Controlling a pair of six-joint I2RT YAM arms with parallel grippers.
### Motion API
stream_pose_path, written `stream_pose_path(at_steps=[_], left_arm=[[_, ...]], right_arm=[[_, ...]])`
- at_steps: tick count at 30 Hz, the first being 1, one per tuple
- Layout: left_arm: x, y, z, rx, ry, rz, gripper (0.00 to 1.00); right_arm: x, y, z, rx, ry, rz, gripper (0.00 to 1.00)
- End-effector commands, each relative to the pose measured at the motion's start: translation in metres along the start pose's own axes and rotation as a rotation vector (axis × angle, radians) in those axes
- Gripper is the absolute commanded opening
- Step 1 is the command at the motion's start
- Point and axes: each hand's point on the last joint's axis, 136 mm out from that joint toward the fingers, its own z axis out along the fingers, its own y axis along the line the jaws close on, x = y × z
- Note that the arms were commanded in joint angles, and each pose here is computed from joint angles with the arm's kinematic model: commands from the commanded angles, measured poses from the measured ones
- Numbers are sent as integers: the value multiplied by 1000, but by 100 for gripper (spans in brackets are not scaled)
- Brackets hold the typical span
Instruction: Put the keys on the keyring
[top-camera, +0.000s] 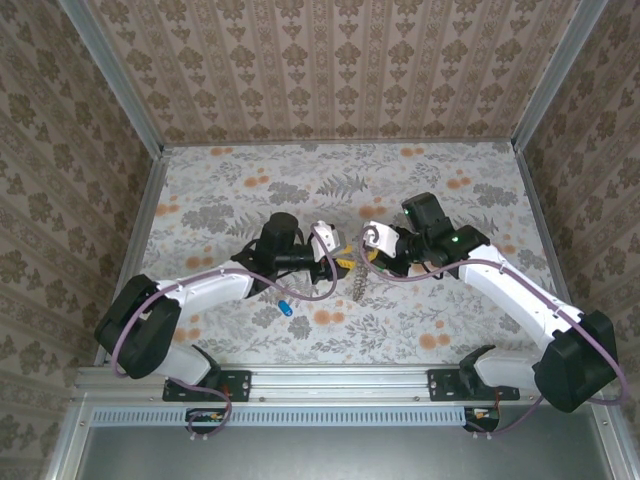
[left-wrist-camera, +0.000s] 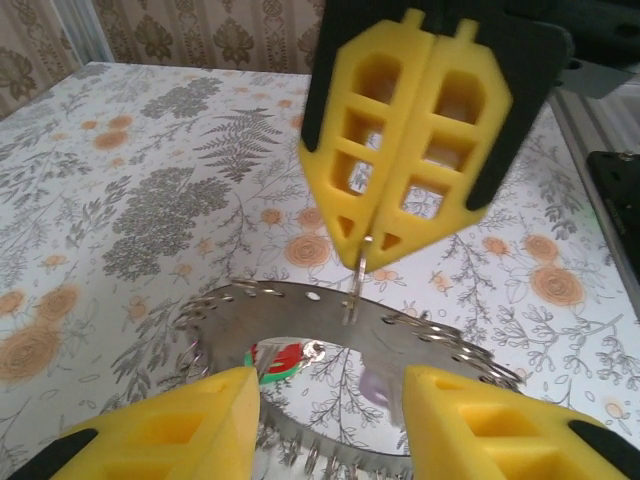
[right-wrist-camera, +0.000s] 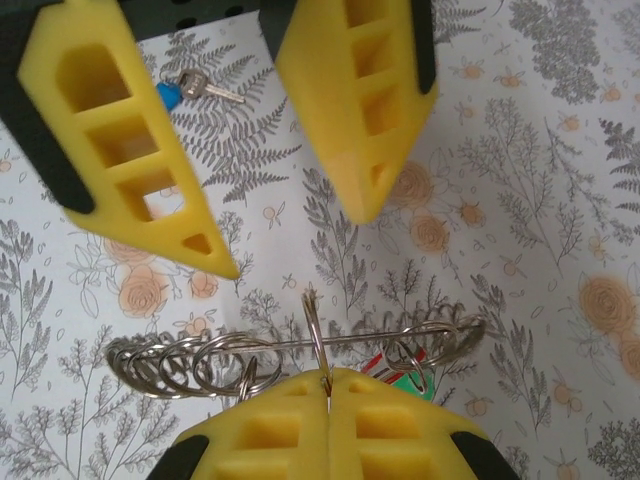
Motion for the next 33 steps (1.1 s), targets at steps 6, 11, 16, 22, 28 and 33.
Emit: stream_pose_path(at_steps=[6,11,16,22,28,33], left_arm=[[-22,4,8,25,-42,63,40],[-23,0,12,65,-49,58,40],[-24,-3,13,92,-57,55,40],[-26,-5,14,111,-63,56,39],[-22,-6,20,143,-47,46,26],[-16,-6,22,150,-27,37,18]], right_arm=[[-11,0,-8,10,8,-21,0],[-12,2,-4,-4,-10,-16,0],[-13,2,-1,-11,-17,-7,0],[-14,3,1,-21,-26,-1,0],[-22,5,0,-30,-71,-3,0],[-20,6,1,-29,-72,0,0]])
